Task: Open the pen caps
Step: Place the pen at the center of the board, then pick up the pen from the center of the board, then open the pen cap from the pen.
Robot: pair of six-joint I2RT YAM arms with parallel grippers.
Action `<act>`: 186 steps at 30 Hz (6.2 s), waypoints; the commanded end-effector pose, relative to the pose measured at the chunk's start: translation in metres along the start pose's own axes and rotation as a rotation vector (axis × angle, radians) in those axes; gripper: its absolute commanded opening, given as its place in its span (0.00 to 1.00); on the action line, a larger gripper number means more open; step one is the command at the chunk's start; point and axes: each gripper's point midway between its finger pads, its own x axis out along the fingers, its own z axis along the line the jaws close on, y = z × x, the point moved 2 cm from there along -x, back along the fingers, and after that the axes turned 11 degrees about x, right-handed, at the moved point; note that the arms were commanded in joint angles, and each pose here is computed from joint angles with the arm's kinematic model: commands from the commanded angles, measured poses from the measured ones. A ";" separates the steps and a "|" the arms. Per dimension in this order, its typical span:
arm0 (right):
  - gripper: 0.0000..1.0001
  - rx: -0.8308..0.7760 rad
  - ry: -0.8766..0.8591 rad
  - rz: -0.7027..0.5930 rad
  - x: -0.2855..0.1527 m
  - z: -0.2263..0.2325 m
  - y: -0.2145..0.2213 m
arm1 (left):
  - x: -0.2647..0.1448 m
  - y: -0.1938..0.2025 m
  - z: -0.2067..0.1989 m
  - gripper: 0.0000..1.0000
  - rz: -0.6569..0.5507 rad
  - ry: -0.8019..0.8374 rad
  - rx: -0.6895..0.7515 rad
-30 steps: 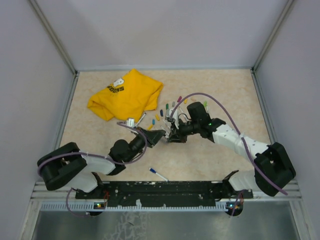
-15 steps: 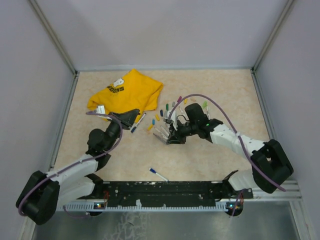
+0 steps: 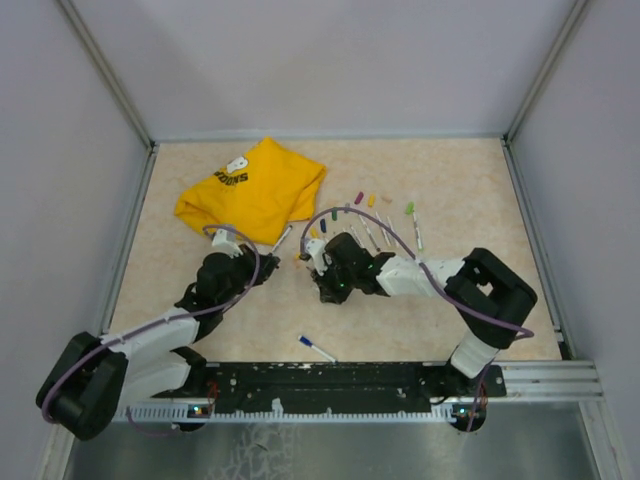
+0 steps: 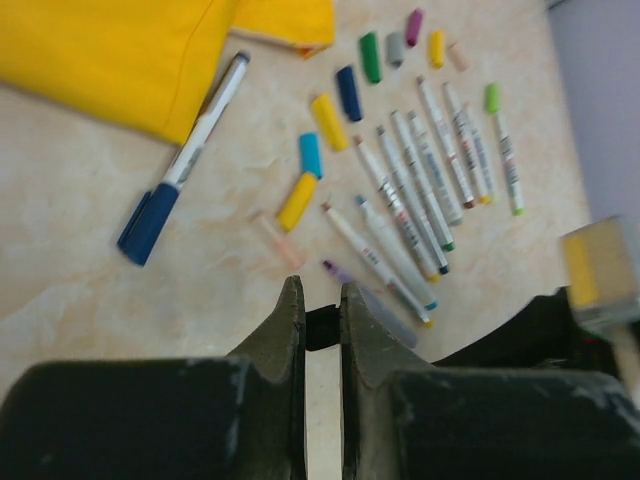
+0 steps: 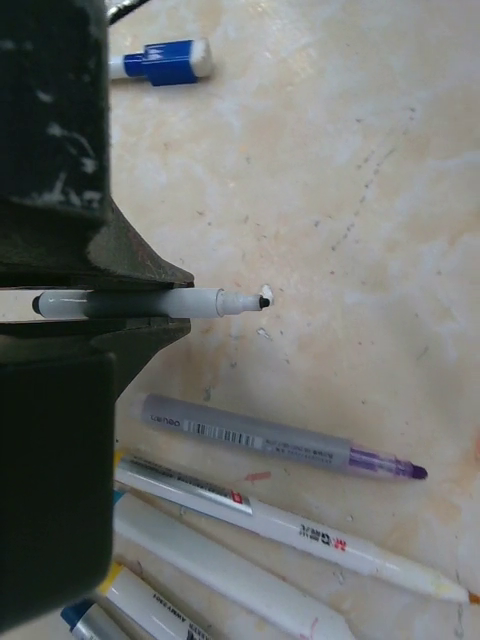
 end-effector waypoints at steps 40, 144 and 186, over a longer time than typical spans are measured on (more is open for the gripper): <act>0.23 0.068 0.205 -0.158 0.013 -0.016 -0.058 | 0.036 0.055 0.048 0.41 0.296 -0.306 -0.031; 0.00 -0.408 -0.114 0.083 -0.033 0.042 -0.007 | -0.048 -0.020 -0.019 0.99 -0.212 0.276 0.239; 0.00 -0.214 -0.307 -0.270 -0.125 0.010 -0.066 | -0.055 0.001 -0.130 0.97 -0.237 0.682 -0.049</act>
